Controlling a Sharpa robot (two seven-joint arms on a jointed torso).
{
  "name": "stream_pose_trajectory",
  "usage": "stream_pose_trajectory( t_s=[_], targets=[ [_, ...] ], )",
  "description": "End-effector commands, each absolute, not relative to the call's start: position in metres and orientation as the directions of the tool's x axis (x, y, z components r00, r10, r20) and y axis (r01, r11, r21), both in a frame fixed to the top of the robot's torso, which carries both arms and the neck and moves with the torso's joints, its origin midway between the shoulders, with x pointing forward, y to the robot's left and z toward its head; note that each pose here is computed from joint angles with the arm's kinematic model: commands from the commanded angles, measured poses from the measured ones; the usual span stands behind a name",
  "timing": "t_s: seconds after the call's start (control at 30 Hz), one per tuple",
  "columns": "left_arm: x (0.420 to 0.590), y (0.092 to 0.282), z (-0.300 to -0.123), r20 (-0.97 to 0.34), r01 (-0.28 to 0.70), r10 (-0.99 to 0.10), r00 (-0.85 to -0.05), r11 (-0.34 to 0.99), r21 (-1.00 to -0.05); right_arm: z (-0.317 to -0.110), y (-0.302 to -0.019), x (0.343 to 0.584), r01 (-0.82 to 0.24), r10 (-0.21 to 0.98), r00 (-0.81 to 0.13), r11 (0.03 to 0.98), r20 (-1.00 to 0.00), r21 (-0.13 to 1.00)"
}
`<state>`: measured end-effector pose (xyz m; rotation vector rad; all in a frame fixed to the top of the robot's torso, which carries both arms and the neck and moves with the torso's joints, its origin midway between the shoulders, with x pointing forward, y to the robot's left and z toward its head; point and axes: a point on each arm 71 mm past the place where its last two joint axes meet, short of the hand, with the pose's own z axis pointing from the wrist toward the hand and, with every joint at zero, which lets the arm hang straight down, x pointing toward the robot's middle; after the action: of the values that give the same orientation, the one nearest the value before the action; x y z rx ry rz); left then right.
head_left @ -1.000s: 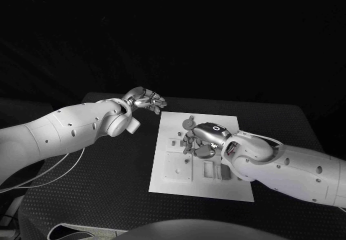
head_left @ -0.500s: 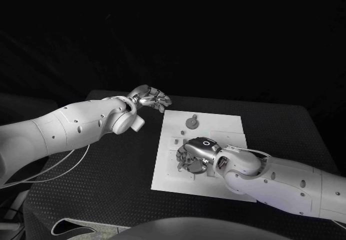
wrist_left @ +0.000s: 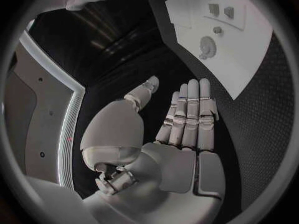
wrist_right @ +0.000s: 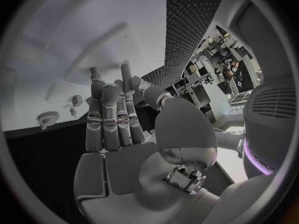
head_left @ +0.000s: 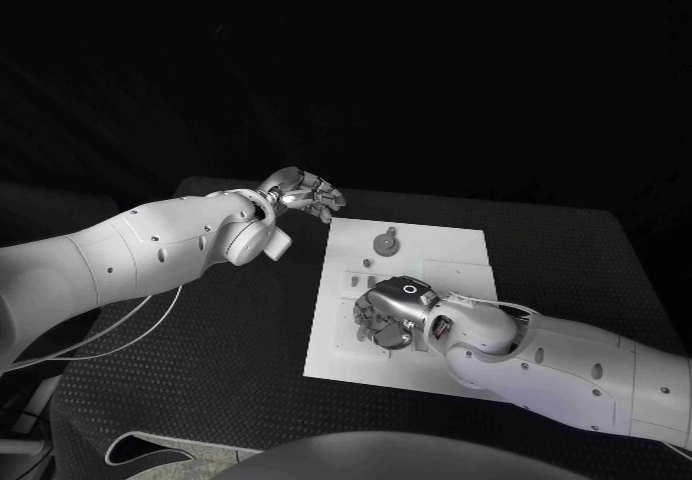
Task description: Assemble the parts on the task board
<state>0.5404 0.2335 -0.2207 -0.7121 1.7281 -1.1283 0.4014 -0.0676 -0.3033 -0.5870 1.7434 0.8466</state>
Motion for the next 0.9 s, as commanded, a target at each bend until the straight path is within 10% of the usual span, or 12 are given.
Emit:
stream_pose_trajectory(
  t_s=[0.03, 0.9],
  targets=[
    [0.540, 0.231, -0.220, -0.371, 0.023, -0.828, -0.420, 0.399, -0.917, -0.306, -0.067, 0.400, -0.744, -0.018, -0.311, 0.626, -0.950, 0.232],
    [0.539, 0.231, -0.219, -0.370, 0.022, -0.828, -0.422, 0.398, -0.917, -0.317, -0.067, 0.398, -0.743, -0.056, -0.332, 0.631, -0.941, 0.224]
  ],
)
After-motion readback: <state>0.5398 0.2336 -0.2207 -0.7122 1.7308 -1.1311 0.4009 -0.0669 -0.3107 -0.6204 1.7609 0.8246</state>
